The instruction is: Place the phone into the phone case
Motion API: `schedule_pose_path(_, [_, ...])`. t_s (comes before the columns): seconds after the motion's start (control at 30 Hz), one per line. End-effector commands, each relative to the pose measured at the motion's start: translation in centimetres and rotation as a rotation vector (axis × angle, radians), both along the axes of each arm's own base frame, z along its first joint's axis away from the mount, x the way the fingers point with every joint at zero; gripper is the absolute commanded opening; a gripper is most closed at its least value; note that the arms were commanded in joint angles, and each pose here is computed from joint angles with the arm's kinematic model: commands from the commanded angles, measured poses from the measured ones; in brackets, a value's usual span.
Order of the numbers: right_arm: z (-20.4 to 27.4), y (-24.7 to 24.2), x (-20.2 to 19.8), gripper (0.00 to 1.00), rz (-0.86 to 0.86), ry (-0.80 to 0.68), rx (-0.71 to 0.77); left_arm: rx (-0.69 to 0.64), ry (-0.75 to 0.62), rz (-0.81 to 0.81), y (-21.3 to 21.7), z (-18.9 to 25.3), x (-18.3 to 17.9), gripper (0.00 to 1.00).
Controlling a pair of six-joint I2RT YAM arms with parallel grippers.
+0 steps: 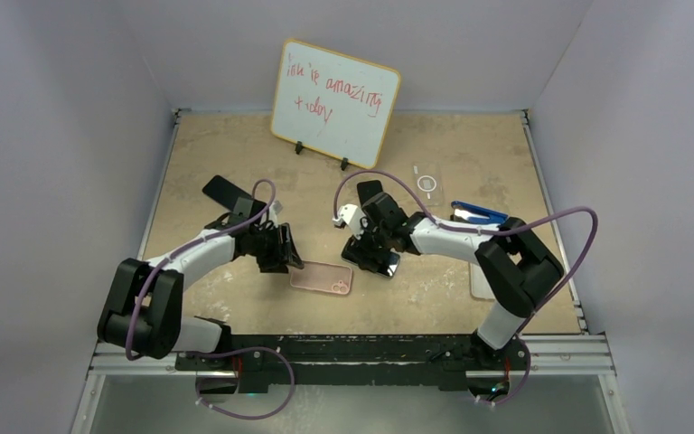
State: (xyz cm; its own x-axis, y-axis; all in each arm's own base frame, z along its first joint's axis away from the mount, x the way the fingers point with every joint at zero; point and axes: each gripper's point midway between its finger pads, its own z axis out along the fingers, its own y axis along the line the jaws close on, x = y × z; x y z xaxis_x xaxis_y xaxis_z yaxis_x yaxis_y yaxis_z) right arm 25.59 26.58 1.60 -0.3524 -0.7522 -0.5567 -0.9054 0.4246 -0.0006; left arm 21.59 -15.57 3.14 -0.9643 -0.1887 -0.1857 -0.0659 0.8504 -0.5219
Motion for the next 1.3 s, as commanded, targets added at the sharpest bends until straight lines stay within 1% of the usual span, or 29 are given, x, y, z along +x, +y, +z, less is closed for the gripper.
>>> schedule_pose_path(0.0, [-1.3, -3.2, -1.4, 0.6, -0.074, 0.032, -0.111, -0.074, -0.022, -0.018, -1.4, 0.4, 0.2, 0.48])
schedule_pose_path(0.23, [-1.3, -4.2, -1.6, 0.56, -0.145, 0.012, -0.113, -0.138, -0.01, -0.022, -2.6, 0.3, 0.0, 0.46])
schedule_pose_path(0.47, [-0.1, -3.7, -1.0, 0.52, -0.176, -0.042, -0.047, -0.242, 0.003, -0.026, -3.9, 0.5, -0.5, 0.45])
schedule_pose_path(0.6, [0.5, -3.9, -0.8, 0.52, -0.203, -0.062, -0.031, -0.263, 0.005, -0.026, -4.2, 0.7, -0.8, 0.46])
schedule_pose_path(0.7, [1.0, -3.8, -0.4, 0.52, -0.228, -0.089, -0.006, -0.239, -0.014, -0.024, -3.8, 0.9, -0.5, 0.46])
schedule_pose_path(0.9, [2.0, -3.6, -0.6, 0.51, -0.23, -0.111, 0.05, -0.152, -0.056, -0.037, -2.8, 1.9, 0.4, 0.51])
schedule_pose_path(1.0, [2.5, -3.3, -0.7, 0.5, -0.223, -0.115, 0.066, -0.144, -0.075, -0.041, -2.6, 2.6, 0.9, 0.54])
schedule_pose_path(1.07, [2.9, -3.1, -0.8, 0.5, -0.214, -0.114, 0.082, -0.145, -0.084, -0.041, -2.6, 3.0, 1.2, 0.59])
schedule_pose_path(1.27, [4.8, -1.5, -1.0, 0.49, -0.177, -0.13, 0.164, -0.128, -0.091, -0.03, -2.0, 3.7, 1.7, 0.67])
